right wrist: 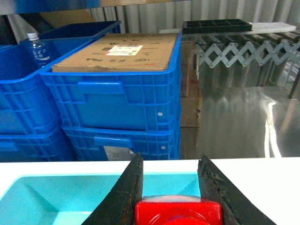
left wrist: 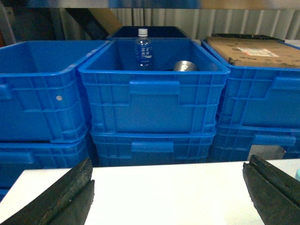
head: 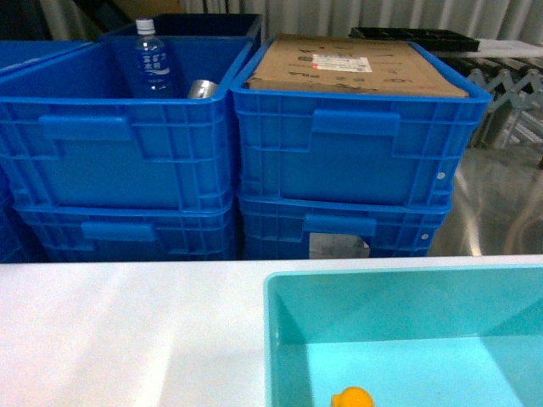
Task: Pick red block from blue box to shelf
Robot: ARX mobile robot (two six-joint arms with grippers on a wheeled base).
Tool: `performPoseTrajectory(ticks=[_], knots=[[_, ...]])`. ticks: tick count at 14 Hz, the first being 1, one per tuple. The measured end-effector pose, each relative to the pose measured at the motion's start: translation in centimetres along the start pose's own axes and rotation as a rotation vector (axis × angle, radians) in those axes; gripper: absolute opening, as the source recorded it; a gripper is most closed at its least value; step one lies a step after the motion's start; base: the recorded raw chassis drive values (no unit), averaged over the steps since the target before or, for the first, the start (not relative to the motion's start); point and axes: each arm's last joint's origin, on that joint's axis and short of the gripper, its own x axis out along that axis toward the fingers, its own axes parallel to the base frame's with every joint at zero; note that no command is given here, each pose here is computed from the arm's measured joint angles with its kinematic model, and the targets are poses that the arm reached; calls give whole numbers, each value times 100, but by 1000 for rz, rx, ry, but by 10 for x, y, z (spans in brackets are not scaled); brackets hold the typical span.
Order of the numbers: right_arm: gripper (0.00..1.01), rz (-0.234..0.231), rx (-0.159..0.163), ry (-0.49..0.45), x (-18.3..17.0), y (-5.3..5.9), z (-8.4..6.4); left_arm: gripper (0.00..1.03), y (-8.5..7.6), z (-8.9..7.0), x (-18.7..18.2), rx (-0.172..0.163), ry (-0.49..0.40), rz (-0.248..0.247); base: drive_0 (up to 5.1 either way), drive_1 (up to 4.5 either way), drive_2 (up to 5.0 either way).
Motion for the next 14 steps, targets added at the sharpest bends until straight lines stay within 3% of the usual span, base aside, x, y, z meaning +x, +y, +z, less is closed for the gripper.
performPoseTrajectory(ticks=[14], knots=[[28,-1,0,-1,0,0,0,98,0,0,0,0,0,-1,-159,-159,-159]])
